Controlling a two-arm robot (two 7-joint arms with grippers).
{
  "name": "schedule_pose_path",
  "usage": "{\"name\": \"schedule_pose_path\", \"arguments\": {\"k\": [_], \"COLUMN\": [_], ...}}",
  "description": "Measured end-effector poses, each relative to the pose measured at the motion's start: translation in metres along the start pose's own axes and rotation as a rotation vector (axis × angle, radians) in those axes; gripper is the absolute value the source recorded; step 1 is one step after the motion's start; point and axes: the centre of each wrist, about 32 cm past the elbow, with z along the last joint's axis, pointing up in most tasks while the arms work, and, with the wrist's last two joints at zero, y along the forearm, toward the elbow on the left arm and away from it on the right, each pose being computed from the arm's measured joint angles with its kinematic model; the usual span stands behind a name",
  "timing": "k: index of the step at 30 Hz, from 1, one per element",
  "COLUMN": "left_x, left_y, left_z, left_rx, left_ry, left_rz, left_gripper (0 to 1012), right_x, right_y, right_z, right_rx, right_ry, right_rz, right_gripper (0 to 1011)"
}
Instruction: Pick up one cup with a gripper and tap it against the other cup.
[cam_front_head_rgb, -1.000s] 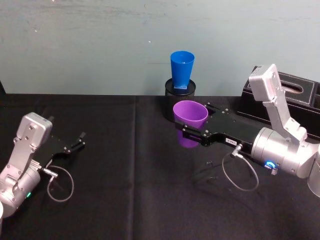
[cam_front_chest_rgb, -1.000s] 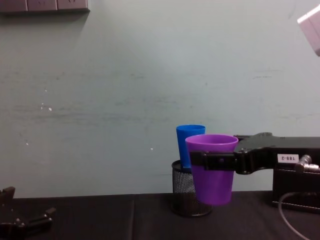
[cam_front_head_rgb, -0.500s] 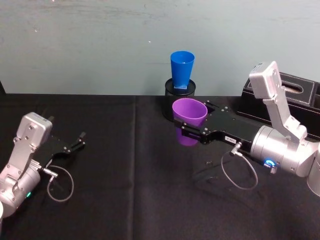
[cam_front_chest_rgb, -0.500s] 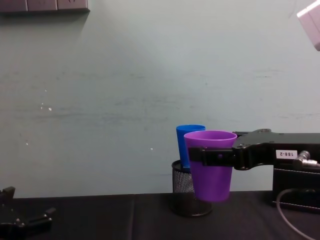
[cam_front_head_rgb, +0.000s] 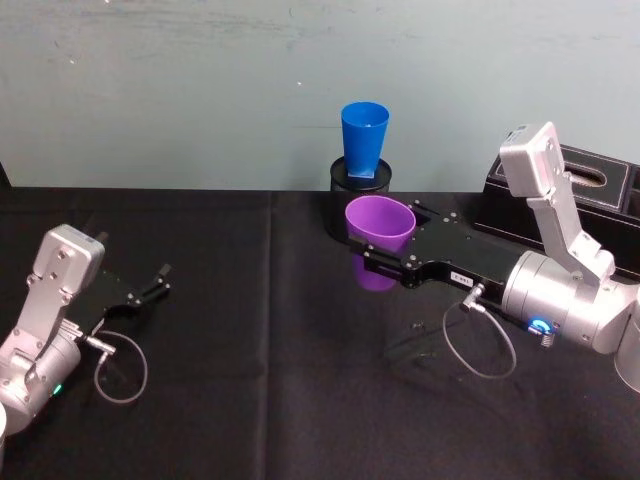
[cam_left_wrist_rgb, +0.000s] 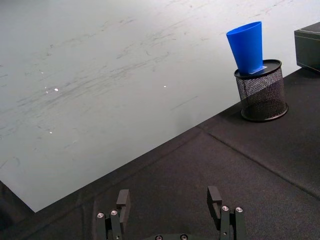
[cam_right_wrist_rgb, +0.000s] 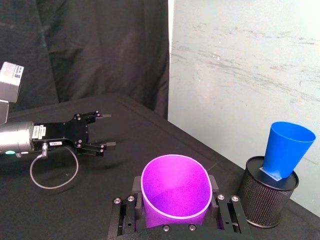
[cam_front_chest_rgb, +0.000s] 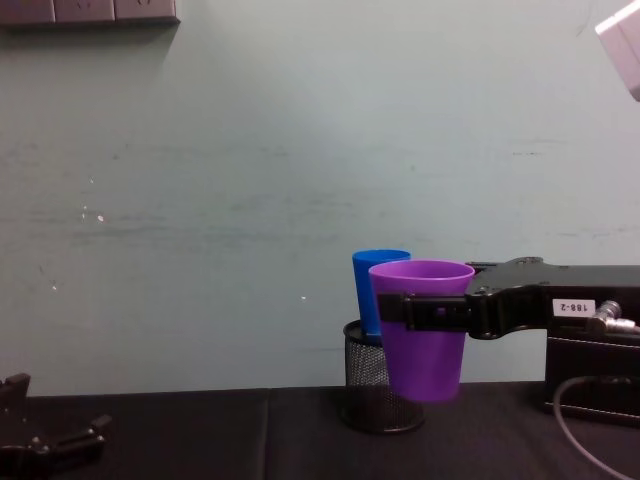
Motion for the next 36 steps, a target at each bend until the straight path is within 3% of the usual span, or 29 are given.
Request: {"name": "schedule_pose_path", "arguments": {"k": [36], "left_x": [0.0000], "left_y": [0.0000], "left_z": [0.0000], "left_rx": [0.000], "left_ry": [0.000], "left_rz": [0.000], "left_gripper": [1011], "right_x": [0.0002], "right_y": [-0.0001], "right_z": [-0.0003], "right_rx": [0.001], "right_ry": [0.001], "right_rz": [0.002], "right_gripper": [731]}}
